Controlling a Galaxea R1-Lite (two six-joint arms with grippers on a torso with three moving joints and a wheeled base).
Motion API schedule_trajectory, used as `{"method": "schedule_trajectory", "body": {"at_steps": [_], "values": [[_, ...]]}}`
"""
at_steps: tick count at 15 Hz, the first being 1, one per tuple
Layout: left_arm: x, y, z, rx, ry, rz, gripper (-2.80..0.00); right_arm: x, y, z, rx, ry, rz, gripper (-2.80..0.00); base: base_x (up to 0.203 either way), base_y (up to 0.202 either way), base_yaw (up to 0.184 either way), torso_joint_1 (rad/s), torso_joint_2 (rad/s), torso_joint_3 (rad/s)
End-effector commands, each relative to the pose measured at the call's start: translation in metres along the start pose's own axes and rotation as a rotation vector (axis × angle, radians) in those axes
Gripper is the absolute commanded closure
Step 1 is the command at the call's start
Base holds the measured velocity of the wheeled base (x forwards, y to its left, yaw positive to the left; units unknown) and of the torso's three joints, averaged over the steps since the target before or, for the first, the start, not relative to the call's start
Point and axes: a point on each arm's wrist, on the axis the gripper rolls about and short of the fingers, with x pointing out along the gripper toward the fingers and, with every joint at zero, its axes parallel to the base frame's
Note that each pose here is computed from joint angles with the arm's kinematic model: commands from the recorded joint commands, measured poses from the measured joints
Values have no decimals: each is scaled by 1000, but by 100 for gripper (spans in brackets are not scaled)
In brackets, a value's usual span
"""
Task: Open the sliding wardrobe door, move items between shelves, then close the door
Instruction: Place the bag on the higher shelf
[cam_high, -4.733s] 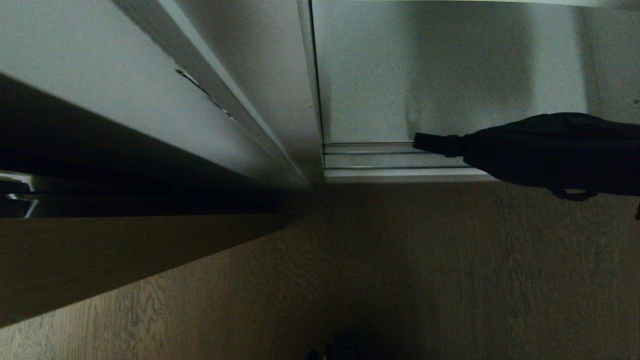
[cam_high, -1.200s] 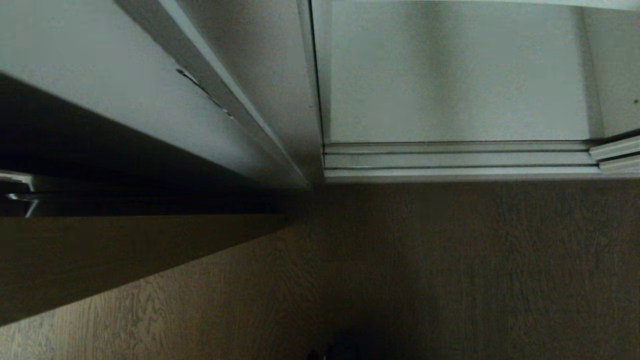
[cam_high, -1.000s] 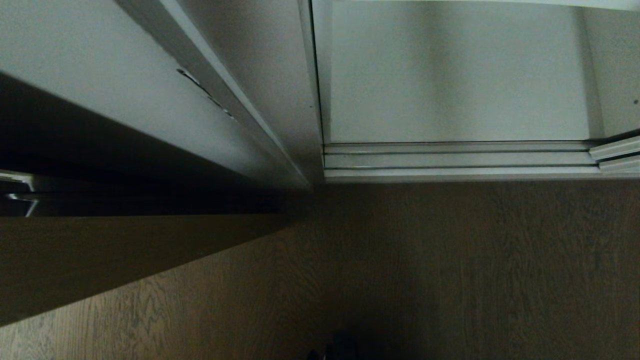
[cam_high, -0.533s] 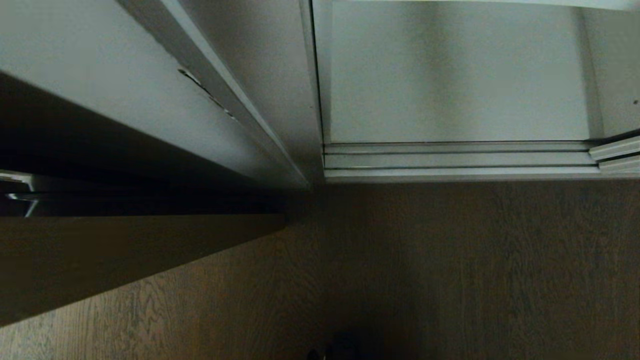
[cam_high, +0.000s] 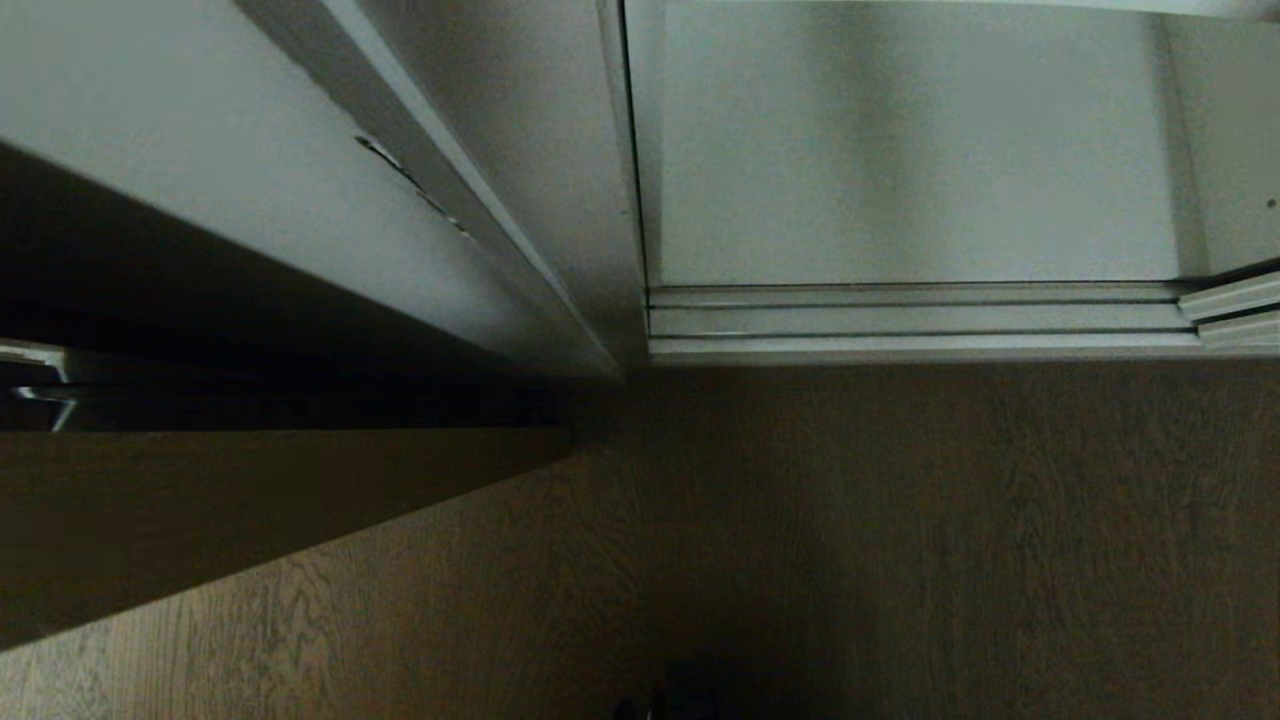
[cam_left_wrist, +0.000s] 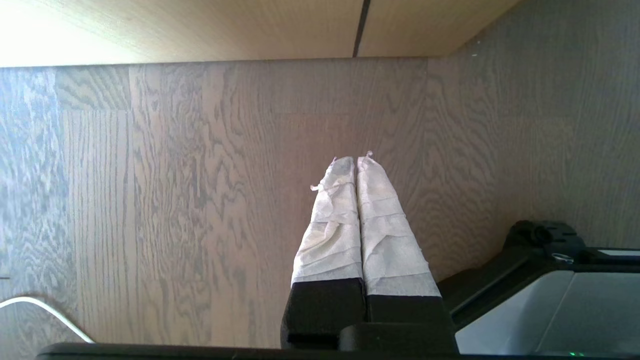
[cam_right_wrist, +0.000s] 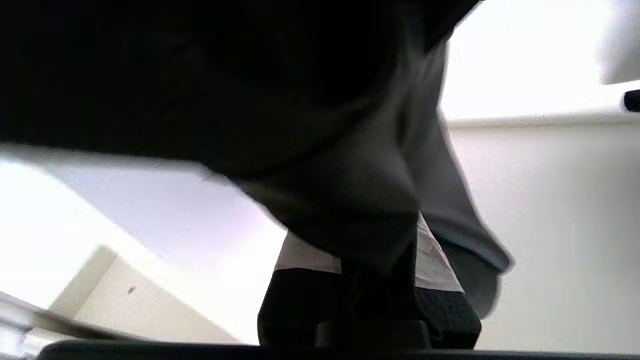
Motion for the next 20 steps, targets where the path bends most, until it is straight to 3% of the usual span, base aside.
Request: {"method": "schedule_trajectory", "body": {"at_steps": [1, 5, 9, 13, 16, 20], "values": [[0, 0, 0, 0, 1, 1, 0, 4, 18, -8, -9, 11, 3, 0, 0, 0, 0, 0, 0, 0], [0, 0, 0, 0, 0, 1, 0, 32, 53, -22, -2, 21, -11, 0, 0, 0, 0, 0, 0, 0], [0, 0, 0, 0, 0, 1, 0, 65, 84, -35, 65, 76, -44, 0, 0, 0, 0, 0, 0, 0], [0, 0, 0, 0, 0, 1, 0, 97, 88, -35, 111, 86, -120, 0, 0, 0, 0, 0, 0, 0], [0, 0, 0, 0, 0, 1, 0, 129, 70, -21, 177, 59, -265, 0, 0, 0, 0, 0, 0, 0], [0, 0, 0, 0, 0, 1, 0, 147, 58, -4, 245, 30, -356, 0, 0, 0, 0, 0, 0, 0]]}}
